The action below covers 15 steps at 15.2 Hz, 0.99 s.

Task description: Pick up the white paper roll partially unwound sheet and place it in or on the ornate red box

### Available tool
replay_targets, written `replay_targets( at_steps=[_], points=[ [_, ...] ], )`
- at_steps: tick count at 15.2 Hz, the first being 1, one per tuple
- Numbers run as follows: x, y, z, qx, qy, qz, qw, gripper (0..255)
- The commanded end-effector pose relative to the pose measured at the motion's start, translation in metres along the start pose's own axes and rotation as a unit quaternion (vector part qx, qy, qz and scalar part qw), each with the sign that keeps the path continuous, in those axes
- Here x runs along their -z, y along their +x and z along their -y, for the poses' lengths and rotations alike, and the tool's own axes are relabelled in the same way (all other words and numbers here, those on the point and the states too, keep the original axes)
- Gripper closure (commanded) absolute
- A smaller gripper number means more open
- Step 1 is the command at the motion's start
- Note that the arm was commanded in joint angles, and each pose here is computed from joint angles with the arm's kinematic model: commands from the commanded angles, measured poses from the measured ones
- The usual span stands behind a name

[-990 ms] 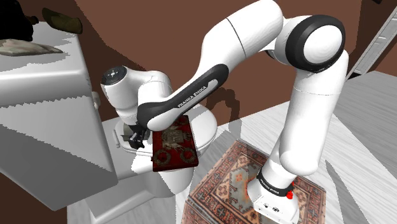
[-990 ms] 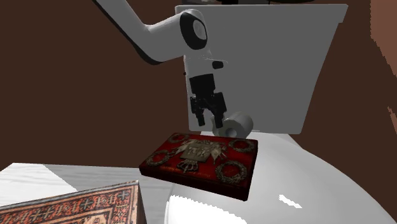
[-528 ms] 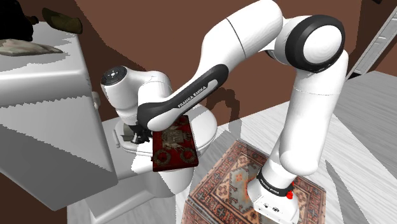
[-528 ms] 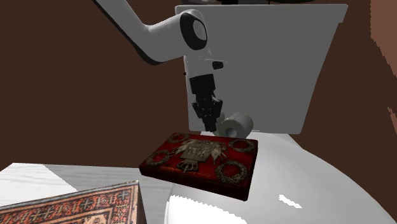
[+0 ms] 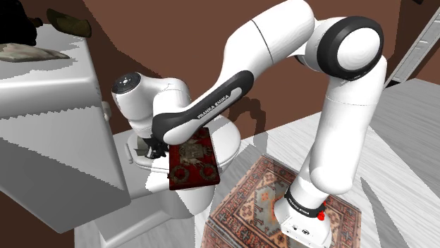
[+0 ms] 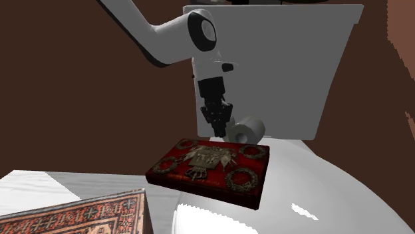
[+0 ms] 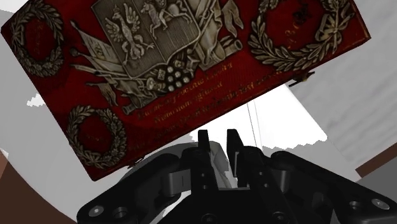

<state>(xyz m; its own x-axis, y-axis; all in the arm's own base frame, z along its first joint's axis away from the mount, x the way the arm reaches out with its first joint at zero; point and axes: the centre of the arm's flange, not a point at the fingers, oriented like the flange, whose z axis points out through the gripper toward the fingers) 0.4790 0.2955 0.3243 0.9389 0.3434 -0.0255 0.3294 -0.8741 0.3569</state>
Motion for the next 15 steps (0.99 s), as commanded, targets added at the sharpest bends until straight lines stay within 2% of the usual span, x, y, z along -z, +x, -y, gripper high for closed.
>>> replay_targets(
  at_steps=[1,15],
  points=[
    [0.008,0.0,-0.003,0.0,0.0,0.0,1.0,255],
    [0.077,-0.001,-0.029,0.0,0.0,0.0,1.0,255]
  ],
)
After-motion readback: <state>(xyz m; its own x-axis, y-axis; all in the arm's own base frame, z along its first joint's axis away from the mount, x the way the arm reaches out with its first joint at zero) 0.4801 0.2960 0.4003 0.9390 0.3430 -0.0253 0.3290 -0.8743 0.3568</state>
